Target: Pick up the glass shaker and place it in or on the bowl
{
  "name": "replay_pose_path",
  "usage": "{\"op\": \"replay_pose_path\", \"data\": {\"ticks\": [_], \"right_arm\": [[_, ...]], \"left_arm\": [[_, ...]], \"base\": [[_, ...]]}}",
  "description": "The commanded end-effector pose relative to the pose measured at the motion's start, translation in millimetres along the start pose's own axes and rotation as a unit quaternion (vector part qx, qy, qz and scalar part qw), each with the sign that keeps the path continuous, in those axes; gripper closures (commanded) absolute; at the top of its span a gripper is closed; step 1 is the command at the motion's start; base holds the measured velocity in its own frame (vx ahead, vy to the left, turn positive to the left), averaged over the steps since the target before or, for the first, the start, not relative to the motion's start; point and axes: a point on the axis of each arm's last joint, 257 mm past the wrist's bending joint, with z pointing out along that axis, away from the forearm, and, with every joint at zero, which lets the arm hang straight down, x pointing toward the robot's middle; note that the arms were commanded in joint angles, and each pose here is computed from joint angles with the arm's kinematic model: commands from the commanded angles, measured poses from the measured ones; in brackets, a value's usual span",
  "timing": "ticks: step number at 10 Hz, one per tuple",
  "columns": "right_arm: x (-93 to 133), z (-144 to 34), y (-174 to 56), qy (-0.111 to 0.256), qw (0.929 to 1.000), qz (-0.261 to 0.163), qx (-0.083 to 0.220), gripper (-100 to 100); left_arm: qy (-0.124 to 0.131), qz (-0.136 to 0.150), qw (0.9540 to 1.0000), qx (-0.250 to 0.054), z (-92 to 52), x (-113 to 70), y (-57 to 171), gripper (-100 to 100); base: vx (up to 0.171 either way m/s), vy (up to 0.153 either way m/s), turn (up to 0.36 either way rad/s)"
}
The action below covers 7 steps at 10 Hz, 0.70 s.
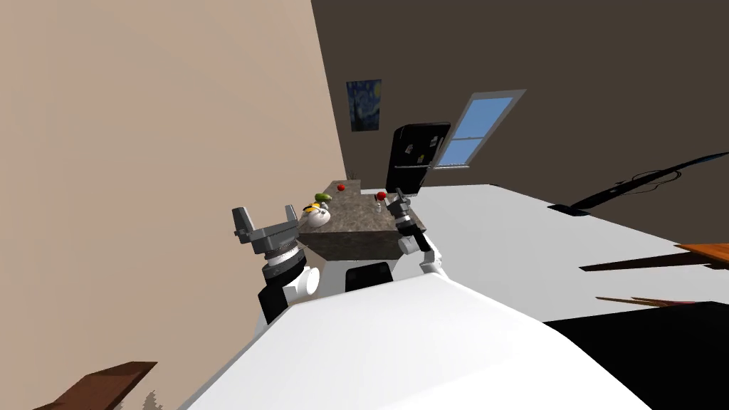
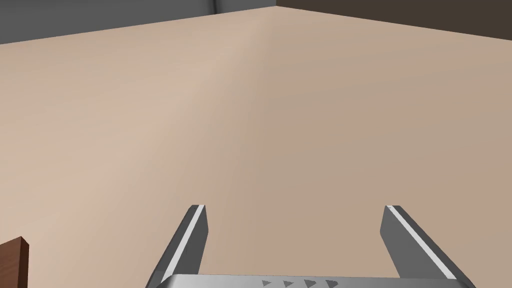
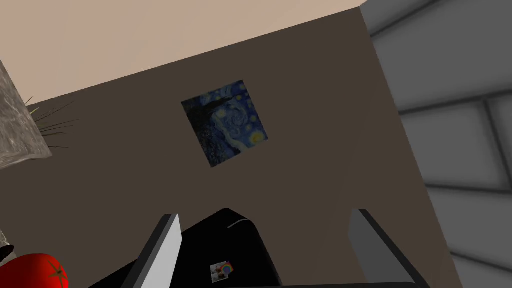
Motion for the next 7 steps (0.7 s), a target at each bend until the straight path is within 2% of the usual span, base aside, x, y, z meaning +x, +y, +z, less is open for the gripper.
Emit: {"op": "replay_pose_path", "data": {"ticks": [1, 3, 5, 6, 7], "right_arm": [[3.9, 8.3, -23.9, 0.001, 0.9985, 0.048, 0.027, -100], [4.2, 18.0, -52.4, -0.003, 0.9928, 0.104, 0.061, -100], [2.7, 26.8, -80.1, -0.011, 0.9829, 0.158, 0.094, -100], [0.1, 25.2, -84.8, -0.015, 0.9819, 0.161, 0.099, -100], [-2.5, 28.3, -99.9, -0.023, 0.9749, 0.188, 0.117, -100]], "left_arm": [[0.0, 0.0, 1.0, 0.0, 0.0, 0.0, 0.0, 0], [0.0, 0.0, 1.0, 0.0, 0.0, 0.0, 0.0, 0], [0.0, 0.0, 1.0, 0.0, 0.0, 0.0, 0.0, 0], [0.0, 0.0, 1.0, 0.0, 0.0, 0.0, 0.0, 0], [0.0, 0.0, 1.0, 0.0, 0.0, 0.0, 0.0, 0]], "base": [[-0.071, -0.176, 0.136], [-0.07, -0.163, 0.139], [-0.103, -0.191, 0.178], [-0.043, -0.137, 0.049], [-0.043, -0.102, 0.099]]}}
